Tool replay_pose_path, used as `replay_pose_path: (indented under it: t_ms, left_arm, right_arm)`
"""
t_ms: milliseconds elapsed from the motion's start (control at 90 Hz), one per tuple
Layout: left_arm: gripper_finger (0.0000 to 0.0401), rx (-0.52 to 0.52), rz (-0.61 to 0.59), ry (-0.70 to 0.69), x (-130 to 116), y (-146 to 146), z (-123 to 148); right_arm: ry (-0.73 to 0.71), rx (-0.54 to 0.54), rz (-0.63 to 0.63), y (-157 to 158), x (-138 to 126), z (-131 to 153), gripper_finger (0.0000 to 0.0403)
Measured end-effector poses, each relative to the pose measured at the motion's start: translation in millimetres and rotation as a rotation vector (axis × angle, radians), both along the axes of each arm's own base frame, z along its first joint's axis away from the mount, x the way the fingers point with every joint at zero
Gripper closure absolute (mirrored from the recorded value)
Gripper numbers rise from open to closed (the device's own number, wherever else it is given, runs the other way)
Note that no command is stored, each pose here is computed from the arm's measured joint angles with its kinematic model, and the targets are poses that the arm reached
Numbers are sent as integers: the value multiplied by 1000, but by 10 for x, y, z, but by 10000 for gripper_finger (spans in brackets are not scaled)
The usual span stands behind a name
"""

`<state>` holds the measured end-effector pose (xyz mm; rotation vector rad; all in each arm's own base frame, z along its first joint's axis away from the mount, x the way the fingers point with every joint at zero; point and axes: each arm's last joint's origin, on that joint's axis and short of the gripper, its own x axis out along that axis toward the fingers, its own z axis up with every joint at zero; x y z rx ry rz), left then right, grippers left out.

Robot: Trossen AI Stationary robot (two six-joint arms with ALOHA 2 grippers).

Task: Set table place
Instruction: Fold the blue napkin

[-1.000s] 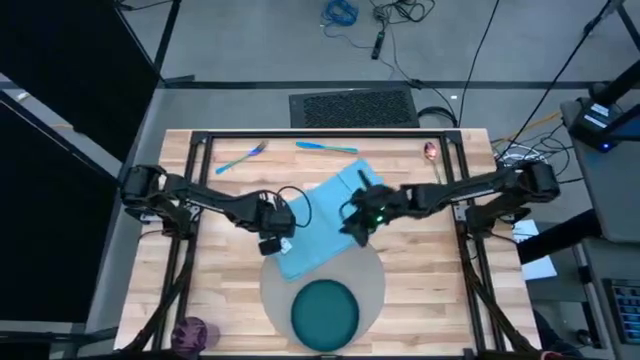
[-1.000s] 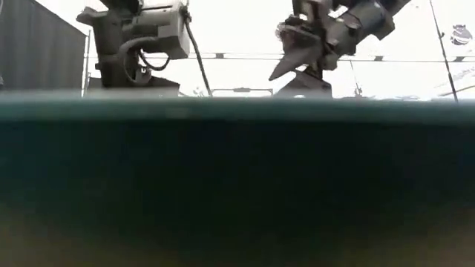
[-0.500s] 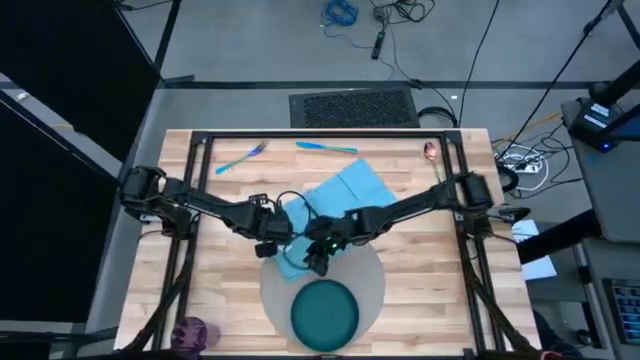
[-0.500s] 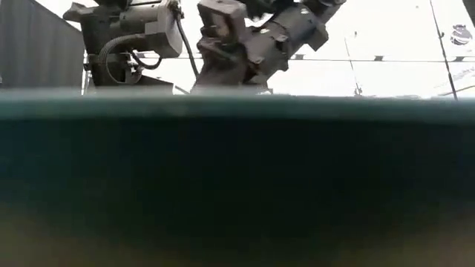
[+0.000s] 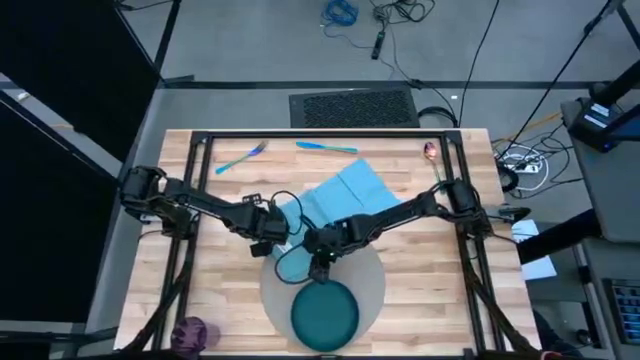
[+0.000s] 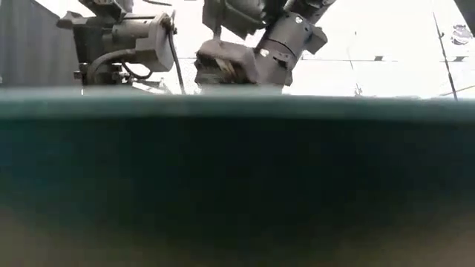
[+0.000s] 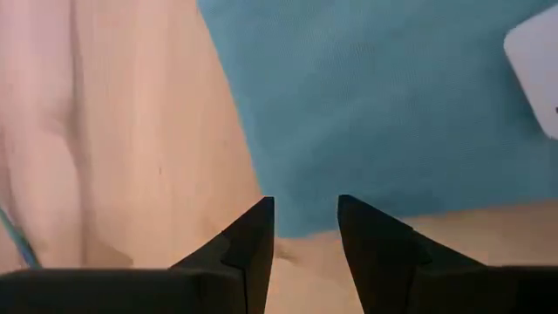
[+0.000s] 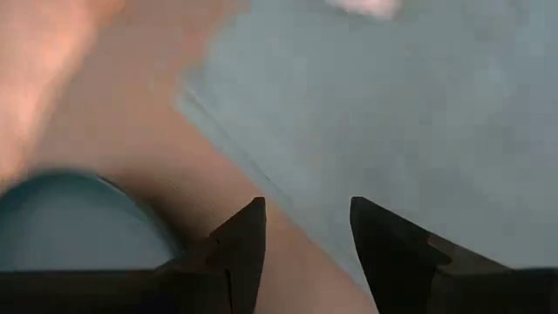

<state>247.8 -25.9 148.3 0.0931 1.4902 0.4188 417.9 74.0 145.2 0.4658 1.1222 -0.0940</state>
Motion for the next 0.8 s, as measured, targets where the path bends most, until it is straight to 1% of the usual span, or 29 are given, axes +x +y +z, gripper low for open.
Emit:
replay_pose_path:
  t_ms: [122, 267, 378, 533, 700, 800]
  left_arm:
    - [285, -9, 2, -5, 3, -3, -3]
    - [285, -22, 1, -29, 27, -10, -5]
    - [285, -23, 2, -34, 32, -11, -5]
    - [285, -35, 1, -66, 63, -17, -4]
    - [285, -15, -73, -84, 94, -49, 0]
    - [285, 3, -118, -84, 104, -63, 2]
  right_arm:
    - [93, -70, -24, -35, -91, -21, 248]
    - [103, -70, -26, -51, -99, -17, 254]
    - [52, -66, -5, -20, -89, 63, 268]
    - [-67, -42, -7, -3, -55, 295, 285]
    - [-144, -24, 12, 105, -4, 313, 293]
    - [-131, -24, 17, 122, -14, 299, 293]
